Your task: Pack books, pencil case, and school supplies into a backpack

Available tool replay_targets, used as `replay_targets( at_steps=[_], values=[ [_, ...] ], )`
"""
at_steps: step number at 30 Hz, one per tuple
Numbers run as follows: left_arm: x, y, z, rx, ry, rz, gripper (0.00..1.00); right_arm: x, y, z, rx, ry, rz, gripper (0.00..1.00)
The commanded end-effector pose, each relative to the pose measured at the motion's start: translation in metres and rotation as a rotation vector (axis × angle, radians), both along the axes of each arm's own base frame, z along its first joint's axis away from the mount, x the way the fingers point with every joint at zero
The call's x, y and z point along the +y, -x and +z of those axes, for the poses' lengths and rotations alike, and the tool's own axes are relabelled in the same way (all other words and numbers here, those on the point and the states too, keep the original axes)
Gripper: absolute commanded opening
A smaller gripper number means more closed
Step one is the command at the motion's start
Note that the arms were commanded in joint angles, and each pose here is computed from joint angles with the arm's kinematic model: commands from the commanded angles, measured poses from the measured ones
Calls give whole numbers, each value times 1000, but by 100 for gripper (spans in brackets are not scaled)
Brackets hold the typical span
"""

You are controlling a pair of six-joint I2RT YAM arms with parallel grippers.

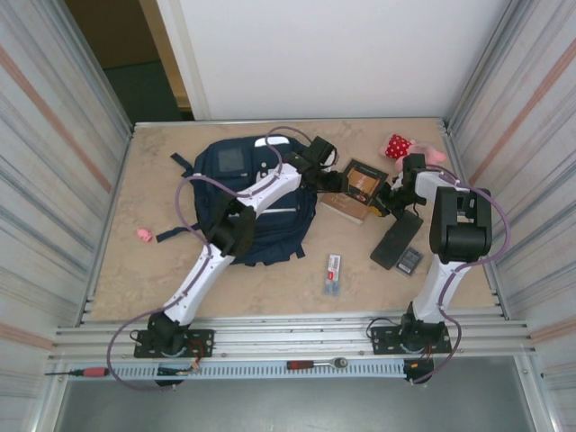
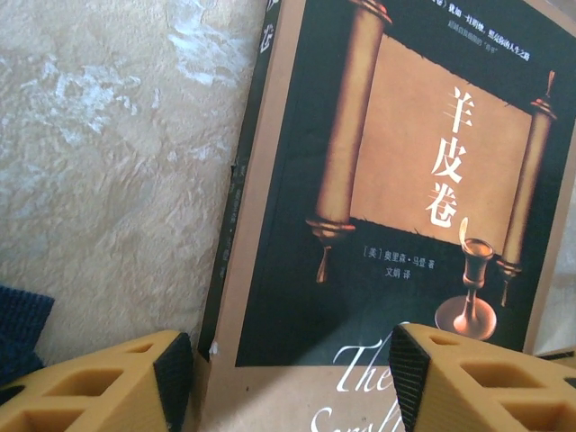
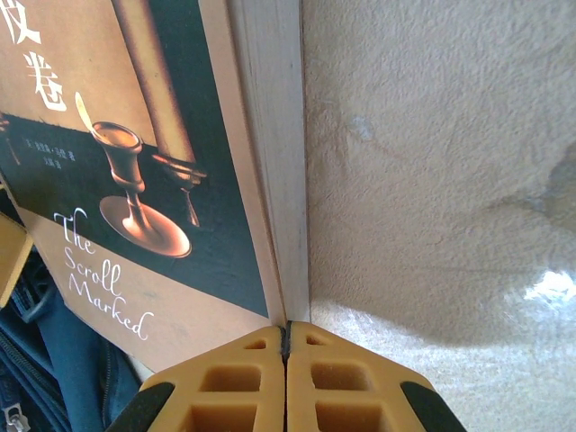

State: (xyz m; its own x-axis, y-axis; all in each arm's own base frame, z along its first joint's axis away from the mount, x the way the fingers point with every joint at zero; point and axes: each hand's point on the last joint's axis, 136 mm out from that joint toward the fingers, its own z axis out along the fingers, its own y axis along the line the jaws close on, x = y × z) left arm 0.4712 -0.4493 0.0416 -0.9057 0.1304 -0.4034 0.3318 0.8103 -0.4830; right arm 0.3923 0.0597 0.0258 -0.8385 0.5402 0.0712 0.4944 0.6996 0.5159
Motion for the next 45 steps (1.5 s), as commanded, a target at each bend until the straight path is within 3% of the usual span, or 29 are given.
replay_targets(
  at_steps=[1, 10, 20, 26, 30, 33, 35, 41, 45],
  values=[
    [21, 37, -64, 188, -129, -27, 62, 1, 26, -25, 132, 52, 20, 5],
    [-4, 60, 15, 230, 134, -128, 58, 32, 40, -21, 143, 14, 72, 5],
    [-11, 76, 70, 257, 351, -150, 58, 45, 52, -13, 133, -23, 94, 5],
    [0, 77, 54, 252, 282, -113, 54, 50, 54, -10, 112, -34, 93, 5],
    [3, 75, 47, 232, 235, -94, 36, 50, 53, -6, 88, -38, 86, 5],
    [11, 70, 56, 160, 173, -81, 13, 47, 48, 7, 37, -38, 69, 12],
    [19, 66, 72, 78, 132, -75, 4, 42, 43, 24, -17, -38, 54, 21],
    [48, 71, 151, -205, 81, -80, 0, 29, 39, 92, -254, 3, 68, 54],
    [64, 95, 206, -378, 197, -110, 0, 33, 48, 144, -463, 26, 148, 61]
  ],
)
